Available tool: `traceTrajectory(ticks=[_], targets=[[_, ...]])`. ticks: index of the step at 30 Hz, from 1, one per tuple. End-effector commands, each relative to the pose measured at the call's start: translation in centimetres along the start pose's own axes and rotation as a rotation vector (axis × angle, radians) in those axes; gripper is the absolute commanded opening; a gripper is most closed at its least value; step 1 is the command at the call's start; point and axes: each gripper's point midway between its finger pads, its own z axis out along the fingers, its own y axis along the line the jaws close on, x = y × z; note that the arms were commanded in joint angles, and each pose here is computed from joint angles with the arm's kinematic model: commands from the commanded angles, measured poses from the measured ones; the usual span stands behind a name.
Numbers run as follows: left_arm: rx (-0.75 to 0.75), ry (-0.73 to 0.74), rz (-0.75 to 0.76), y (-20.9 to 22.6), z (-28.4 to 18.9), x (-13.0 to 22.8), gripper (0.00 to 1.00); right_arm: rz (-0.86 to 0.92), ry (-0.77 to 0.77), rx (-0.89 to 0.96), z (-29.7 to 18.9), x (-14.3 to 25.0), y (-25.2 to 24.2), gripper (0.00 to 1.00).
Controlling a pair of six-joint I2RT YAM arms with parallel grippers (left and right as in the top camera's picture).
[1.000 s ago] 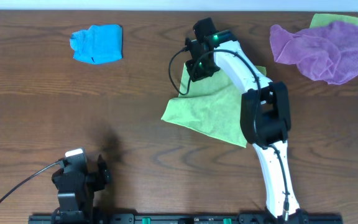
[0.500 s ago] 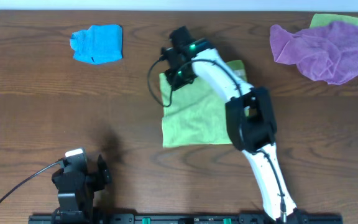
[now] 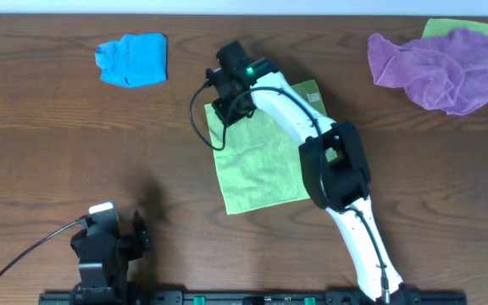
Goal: Fold the cloth
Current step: 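Grasp the green cloth corner and drag it to spread it flat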
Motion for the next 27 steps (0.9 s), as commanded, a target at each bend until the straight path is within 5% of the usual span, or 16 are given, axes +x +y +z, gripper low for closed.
traceTrajectory(ticks=[1,14,15,18,20,27], targets=[[-0.007,0.067,0.018,0.1,0.7,2.1,0.95,0.079,0.064,0.104,2.3,2.2,-4.8,0.01],[-0.007,0.067,0.018,0.1,0.7,2.1,0.95,0.134,0.050,0.119,1.3,2.2,-7.3,0.01],[-0.007,0.067,0.018,0.1,0.7,2.1,0.95,0.131,0.047,0.119,1.2,2.0,-7.1,0.10],[-0.007,0.067,0.018,0.1,0.7,2.1,0.95,0.121,0.019,0.112,0.3,0.8,-6.7,0.78],[-0.007,0.067,0.018,0.1,0.7,2.1,0.95,0.108,-0.031,0.116,-1.0,-1.0,-6.5,0.99],[-0.007,0.067,0.018,0.1,0.7,2.1,0.95,0.054,-0.276,0.138,-12.2,-8.6,-4.5,0.99]])
